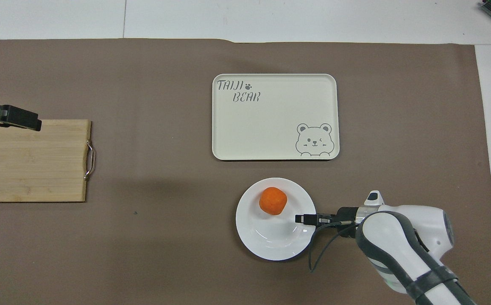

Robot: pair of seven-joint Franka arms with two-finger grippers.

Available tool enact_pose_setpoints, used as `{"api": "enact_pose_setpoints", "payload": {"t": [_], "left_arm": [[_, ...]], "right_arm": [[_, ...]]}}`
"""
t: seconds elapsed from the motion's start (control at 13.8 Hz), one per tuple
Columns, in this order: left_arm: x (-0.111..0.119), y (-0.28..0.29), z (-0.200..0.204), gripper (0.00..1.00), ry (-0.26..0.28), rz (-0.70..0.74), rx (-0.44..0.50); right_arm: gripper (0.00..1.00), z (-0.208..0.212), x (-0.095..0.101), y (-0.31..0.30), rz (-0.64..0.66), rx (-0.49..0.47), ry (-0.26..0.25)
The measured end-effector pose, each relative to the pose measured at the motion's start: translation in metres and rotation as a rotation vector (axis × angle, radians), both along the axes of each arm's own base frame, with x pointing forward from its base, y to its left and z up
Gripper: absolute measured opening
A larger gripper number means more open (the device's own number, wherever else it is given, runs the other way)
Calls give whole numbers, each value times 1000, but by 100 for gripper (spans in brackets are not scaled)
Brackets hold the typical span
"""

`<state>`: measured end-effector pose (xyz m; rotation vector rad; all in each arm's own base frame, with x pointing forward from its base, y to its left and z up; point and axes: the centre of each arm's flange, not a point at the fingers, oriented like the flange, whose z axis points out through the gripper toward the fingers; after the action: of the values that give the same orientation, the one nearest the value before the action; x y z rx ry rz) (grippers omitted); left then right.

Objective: Place orange and plate with both arms
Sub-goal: 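Close the right gripper on the plate rim, then slide the plate with the right gripper onto the bear tray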

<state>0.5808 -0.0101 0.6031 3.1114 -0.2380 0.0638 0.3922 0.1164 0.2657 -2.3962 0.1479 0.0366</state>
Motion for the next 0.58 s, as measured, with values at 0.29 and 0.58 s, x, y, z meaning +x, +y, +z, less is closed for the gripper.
{"api": "enact_pose_setpoints", "payload": {"t": [0.29, 0.58], "left_arm": [[0, 0, 0, 100, 1, 0, 0], [0, 0, 0, 100, 2, 0, 0]], "right_arm": [[7, 2, 2, 0, 46, 1, -51], [7, 5, 8, 2, -7, 57, -81]]}}
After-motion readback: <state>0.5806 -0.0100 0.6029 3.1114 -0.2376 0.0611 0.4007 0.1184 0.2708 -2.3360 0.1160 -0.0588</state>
